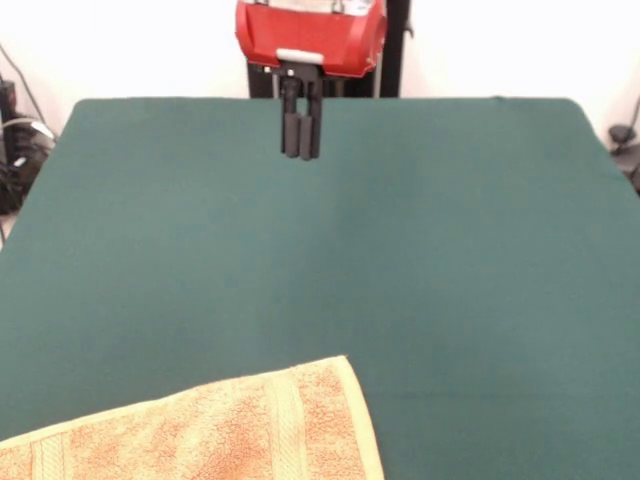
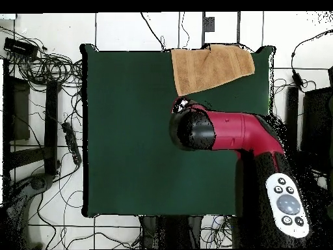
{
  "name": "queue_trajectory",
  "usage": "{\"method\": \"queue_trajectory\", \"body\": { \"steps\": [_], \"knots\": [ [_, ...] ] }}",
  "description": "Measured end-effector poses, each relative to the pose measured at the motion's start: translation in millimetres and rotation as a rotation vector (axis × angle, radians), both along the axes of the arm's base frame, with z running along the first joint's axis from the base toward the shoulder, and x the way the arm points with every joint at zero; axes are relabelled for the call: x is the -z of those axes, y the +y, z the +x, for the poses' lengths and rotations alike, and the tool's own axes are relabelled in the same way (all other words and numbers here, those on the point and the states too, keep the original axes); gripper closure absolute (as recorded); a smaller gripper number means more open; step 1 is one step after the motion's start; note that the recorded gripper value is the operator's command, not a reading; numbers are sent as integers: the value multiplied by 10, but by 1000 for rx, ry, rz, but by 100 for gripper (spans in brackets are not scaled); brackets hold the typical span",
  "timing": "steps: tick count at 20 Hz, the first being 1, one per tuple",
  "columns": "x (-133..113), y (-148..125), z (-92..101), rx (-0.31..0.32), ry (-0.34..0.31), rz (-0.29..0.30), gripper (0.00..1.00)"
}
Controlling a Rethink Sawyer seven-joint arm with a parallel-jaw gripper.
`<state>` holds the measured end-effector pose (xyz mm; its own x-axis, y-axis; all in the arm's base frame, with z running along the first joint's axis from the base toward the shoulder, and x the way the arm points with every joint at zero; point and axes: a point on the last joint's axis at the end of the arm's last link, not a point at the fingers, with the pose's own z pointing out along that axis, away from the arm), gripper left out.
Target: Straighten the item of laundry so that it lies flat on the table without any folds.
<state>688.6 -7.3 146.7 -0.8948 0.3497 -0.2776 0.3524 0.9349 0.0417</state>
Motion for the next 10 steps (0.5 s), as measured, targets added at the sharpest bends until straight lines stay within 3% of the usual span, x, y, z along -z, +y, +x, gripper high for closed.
{"method": "queue_trajectory", "body": {
  "steps": [10],
  "knots": [
    [149, 444, 18, -164, -12, -5, 100]
  ]
}}
